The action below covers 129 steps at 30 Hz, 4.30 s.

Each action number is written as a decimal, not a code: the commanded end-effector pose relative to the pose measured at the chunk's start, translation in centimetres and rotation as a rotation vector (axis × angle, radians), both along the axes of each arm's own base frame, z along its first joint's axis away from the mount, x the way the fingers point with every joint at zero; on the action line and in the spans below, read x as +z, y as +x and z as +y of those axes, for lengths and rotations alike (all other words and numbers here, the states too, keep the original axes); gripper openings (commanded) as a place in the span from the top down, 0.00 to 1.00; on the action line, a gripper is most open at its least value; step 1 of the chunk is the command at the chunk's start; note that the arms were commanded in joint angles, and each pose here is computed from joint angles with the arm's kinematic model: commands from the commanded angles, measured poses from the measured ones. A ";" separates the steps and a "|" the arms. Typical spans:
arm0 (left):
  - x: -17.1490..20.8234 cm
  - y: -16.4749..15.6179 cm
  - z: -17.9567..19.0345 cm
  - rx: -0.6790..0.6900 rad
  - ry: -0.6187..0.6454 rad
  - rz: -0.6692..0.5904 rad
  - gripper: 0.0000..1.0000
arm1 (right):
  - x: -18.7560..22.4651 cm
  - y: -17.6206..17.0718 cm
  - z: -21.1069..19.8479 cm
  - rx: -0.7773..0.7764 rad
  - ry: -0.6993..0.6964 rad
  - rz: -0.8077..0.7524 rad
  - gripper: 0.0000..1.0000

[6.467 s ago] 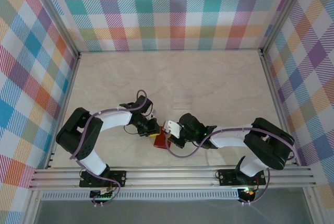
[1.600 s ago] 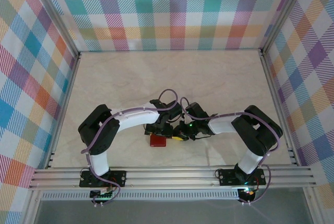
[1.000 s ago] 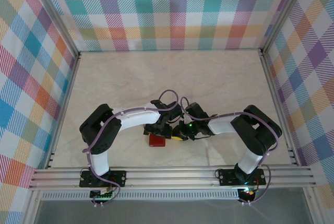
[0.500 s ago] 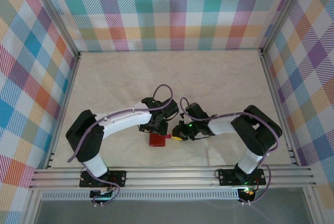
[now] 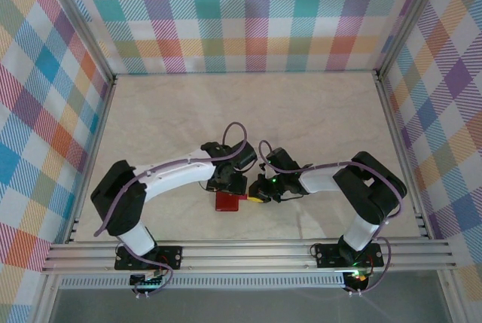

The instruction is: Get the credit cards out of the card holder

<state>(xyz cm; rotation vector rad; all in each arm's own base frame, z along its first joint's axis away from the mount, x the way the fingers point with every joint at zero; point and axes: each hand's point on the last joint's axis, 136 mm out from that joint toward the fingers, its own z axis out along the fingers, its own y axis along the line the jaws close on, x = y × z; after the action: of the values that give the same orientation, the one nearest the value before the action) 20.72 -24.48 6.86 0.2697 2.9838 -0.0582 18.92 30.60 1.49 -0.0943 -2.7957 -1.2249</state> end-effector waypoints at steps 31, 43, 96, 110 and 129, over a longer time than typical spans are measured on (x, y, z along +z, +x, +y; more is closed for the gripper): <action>-1.3 0.3 3.8 -0.005 0.173 -0.034 0.24 | -3.8 -1.1 -2.7 -0.038 -0.179 0.044 0.94; 0.1 0.4 5.5 0.025 0.152 -0.069 0.32 | -3.4 -1.1 -2.8 -0.040 -0.187 0.040 0.94; 0.3 -0.5 12.3 0.337 -0.242 -0.046 0.54 | 10.8 0.9 4.1 0.114 -0.083 -0.263 0.96; 2.7 0.1 11.9 0.328 -0.305 -0.118 0.52 | 10.9 0.1 0.2 0.085 -0.171 -0.343 0.96; 4.4 1.1 11.6 0.307 -0.307 -0.149 0.47 | 10.0 1.2 3.5 0.150 -0.113 -0.334 0.96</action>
<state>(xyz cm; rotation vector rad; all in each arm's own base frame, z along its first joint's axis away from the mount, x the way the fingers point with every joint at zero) 21.48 -13.33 10.52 -0.2071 2.7808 -0.4680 19.89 32.72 10.06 0.2558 -3.1035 -1.0537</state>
